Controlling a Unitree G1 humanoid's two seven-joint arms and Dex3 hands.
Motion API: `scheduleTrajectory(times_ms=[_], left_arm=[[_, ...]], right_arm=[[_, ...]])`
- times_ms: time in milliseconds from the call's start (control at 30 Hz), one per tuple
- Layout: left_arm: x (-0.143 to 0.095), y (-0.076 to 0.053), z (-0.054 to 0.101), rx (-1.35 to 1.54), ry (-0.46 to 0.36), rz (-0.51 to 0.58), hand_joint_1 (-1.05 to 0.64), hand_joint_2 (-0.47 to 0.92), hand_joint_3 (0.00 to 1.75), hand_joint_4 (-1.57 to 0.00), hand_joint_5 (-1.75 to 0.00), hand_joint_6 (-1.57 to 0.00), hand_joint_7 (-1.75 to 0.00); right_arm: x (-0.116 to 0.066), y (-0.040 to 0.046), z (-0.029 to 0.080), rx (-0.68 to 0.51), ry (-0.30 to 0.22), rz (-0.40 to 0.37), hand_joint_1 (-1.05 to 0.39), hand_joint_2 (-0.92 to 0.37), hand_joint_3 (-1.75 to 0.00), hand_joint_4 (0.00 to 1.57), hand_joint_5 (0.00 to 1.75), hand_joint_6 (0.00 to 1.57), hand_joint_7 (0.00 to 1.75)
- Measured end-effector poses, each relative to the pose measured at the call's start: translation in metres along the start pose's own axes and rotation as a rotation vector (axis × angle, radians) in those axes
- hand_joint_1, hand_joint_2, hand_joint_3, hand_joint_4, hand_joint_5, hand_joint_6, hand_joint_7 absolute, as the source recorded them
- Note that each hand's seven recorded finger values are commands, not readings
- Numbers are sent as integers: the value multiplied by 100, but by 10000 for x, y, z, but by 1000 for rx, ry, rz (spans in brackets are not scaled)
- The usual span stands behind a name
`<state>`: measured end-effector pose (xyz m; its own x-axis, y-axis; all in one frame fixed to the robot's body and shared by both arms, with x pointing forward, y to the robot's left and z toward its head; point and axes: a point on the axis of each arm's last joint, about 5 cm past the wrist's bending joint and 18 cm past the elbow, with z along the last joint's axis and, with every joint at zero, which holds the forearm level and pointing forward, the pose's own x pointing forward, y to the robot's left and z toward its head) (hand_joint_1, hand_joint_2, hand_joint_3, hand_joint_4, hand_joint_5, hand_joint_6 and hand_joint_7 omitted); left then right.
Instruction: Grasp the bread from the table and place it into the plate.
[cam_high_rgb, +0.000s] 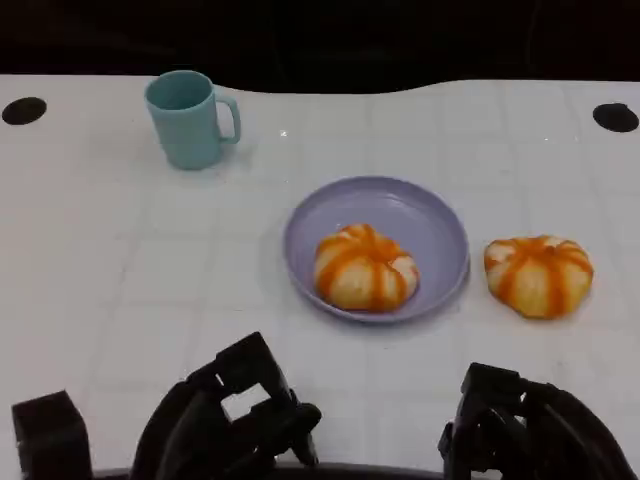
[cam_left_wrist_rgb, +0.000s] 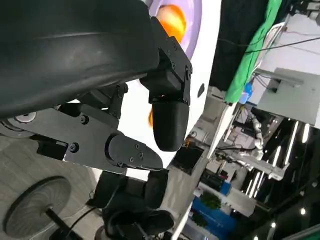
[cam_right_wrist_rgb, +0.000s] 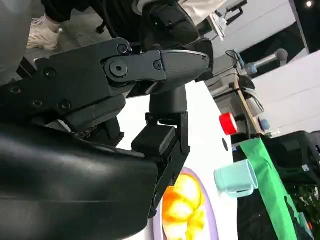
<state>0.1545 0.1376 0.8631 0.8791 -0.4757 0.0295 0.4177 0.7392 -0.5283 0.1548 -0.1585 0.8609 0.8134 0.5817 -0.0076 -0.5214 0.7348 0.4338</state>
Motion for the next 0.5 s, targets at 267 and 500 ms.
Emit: scheduleTrajectory(times_ms=[267, 500], left_arm=[[-17, 29, 16, 7, -4, -11, -17, 83, 15, -73, -175, -57, -175], [-22, 48, 29, 11, -8, -18, -16, 83, 17, -72, -175, -56, -175]], right_arm=[[-5, -9, -19, 6, 8, -3, -69, -92, -27, 84, 163, 76, 134], [-5, -10, -24, 8, 10, -3, -69, -92, -27, 84, 162, 76, 134]])
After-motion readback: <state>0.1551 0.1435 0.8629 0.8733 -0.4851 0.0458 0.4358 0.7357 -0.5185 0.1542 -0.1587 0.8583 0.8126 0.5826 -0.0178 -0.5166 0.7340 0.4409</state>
